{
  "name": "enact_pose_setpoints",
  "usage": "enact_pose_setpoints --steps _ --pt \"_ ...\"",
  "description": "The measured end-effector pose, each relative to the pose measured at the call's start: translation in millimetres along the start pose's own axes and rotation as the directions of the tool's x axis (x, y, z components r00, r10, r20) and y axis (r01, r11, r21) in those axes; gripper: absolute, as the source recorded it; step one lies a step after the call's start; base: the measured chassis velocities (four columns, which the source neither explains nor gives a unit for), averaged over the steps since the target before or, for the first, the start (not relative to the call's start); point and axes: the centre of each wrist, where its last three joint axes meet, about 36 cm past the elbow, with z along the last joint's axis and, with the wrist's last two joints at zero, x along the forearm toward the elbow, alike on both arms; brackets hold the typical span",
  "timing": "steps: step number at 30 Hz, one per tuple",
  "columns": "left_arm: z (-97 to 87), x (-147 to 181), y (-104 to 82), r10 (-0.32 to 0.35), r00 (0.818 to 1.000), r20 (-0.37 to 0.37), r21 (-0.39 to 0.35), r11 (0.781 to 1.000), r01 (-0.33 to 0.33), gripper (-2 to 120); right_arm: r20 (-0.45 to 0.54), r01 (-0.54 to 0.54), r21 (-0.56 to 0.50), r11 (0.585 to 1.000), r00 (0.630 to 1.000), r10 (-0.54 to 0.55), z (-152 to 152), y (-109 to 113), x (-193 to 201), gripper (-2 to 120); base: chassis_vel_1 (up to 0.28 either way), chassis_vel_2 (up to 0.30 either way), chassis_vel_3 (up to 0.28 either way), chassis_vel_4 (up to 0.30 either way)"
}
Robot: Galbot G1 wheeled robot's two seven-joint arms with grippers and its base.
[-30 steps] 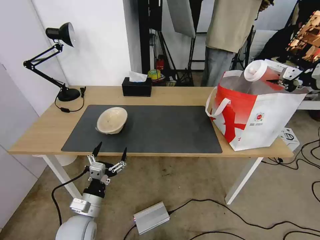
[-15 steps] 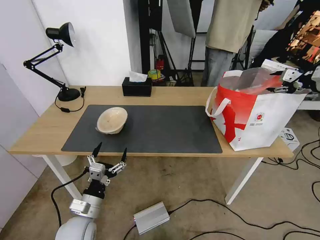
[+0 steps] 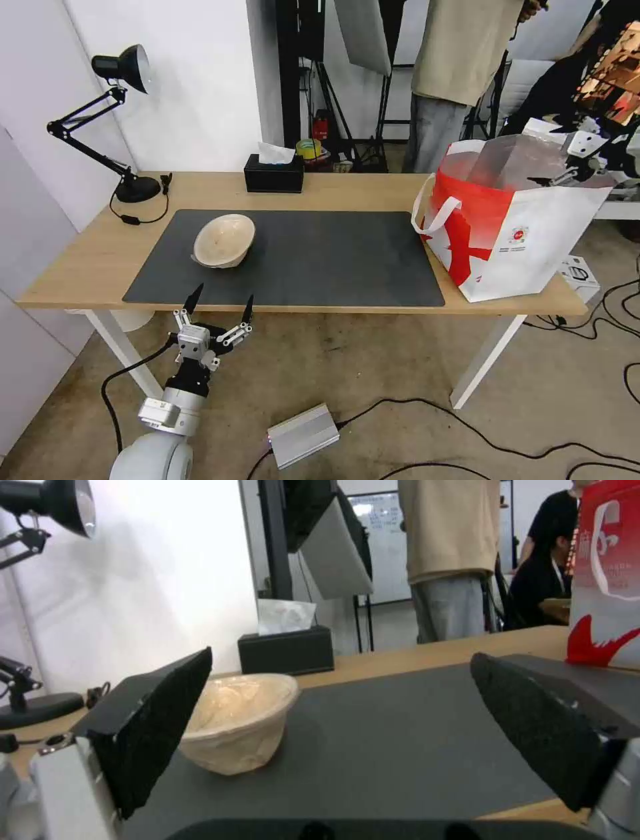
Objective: Pick up the trash from the table and place it into the takeout bag.
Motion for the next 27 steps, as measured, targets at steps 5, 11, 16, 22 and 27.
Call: enact_pose_setpoints --steps 5,11,16,22,27 --pt "-4.0 -1 1.7 0.001 1.000 0.007 -0.007 1.000 -0.001 100 0.051 -0.019 -0.015 1.000 0.999 0.020 -17 2 8 100 0.000 0.000 0.000 0.000" --pt "-10.8 -1 2.8 0.005 1.000 0.010 -0.012 1.000 -0.005 100 0.112 -0.042 -0.064 0.997 0.992 0.049 -35 9 18 100 0.000 0.000 0.000 0.000" --pt "-16.2 -3 3.2 0.008 1.000 0.012 -0.014 1.000 -0.007 100 0.190 -0.067 -0.169 0.983 0.977 0.099 -53 25 28 100 0.000 0.000 0.000 0.000" --pt "-17.0 -3 4.3 0.013 1.000 0.009 -0.019 1.000 -0.013 100 0.247 -0.120 -0.264 0.957 0.951 0.188 -70 41 36 100 0.000 0.000 0.000 0.000" --pt "-18.2 -3 4.7 0.016 1.000 0.009 -0.023 1.000 -0.016 100 0.287 -0.150 -0.362 0.920 0.921 0.263 -85 57 37 100 0.000 0.000 0.000 0.000"
